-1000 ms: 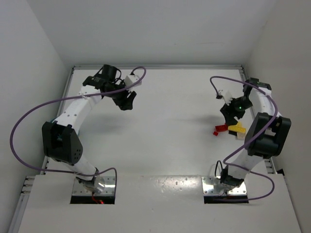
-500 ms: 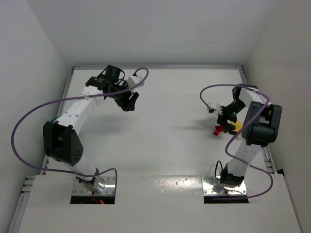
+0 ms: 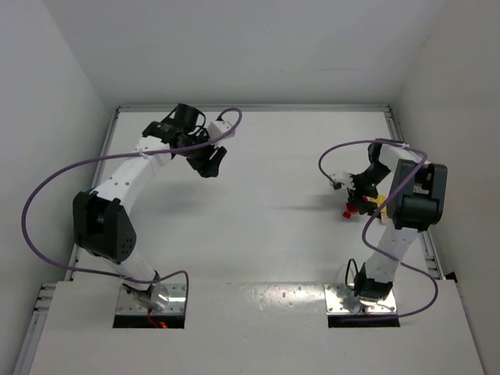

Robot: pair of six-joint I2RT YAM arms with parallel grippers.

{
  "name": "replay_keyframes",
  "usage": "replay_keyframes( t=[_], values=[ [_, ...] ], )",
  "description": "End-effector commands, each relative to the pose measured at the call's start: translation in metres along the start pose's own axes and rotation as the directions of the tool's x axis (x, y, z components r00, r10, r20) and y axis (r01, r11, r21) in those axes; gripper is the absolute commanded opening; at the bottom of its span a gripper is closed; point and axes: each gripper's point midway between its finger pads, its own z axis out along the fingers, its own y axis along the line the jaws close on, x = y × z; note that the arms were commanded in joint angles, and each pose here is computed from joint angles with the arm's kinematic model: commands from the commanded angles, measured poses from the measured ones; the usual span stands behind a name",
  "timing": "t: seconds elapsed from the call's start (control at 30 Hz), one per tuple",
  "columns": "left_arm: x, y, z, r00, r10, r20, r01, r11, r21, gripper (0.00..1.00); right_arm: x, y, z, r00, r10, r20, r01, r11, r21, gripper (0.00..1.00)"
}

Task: Sort the legos into containers by color

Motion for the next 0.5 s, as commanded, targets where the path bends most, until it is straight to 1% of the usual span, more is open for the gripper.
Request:
replay_keyframes(
  t=[0.0,0.07,0.2,0.23,0.27,0.3,0.4,0.43,0.47],
  values=[
    [-0.019,0.003,-0.004,0.999,0.007,0.045,-0.006,1.000,-0.024,0.60,-0.004,-0.003,0.006,0.999,-0.050,0.015,0.050,0.999,0.003,0.73],
    [-0.021,0.004,-0.004,0.998,0.003,0.056,-0.001,1.000,-0.029,0.60,0.000,0.003,0.011,0.999,-0.047,0.001,0.047,0.999,-0.015,0.73],
    [-0.026,0.006,-0.004,0.997,-0.007,0.083,0.010,0.999,-0.041,0.60,0.003,0.006,0.016,0.999,-0.044,-0.006,0.043,0.999,-0.028,0.66],
    [-0.025,0.006,-0.002,0.996,-0.007,0.084,0.010,0.999,-0.041,0.60,0.003,0.009,0.018,0.999,-0.041,-0.003,0.041,0.998,-0.037,0.61],
    [-0.026,0.008,-0.006,0.996,-0.018,0.092,0.023,0.998,-0.050,0.60,0.003,0.005,0.018,0.999,-0.045,-0.007,0.045,0.999,-0.023,0.59],
    [-0.028,0.009,-0.006,0.994,-0.026,0.103,0.031,0.998,-0.054,0.60,0.004,0.011,0.024,0.999,-0.041,-0.003,0.041,0.998,-0.037,0.56],
    [-0.026,0.016,-0.008,0.991,-0.066,0.120,0.075,0.995,-0.069,0.57,0.004,0.012,0.024,0.999,-0.041,-0.013,0.041,0.999,0.000,0.46],
    [-0.029,0.018,-0.012,0.987,-0.074,0.143,0.086,0.994,-0.074,0.57,0.000,0.011,0.025,0.999,-0.044,0.004,0.044,0.999,0.016,0.39],
    [-0.029,0.017,-0.009,0.985,-0.082,0.152,0.093,0.993,-0.066,0.57,-0.002,0.010,0.023,0.999,-0.032,0.014,0.031,0.999,0.028,0.36]
  ],
)
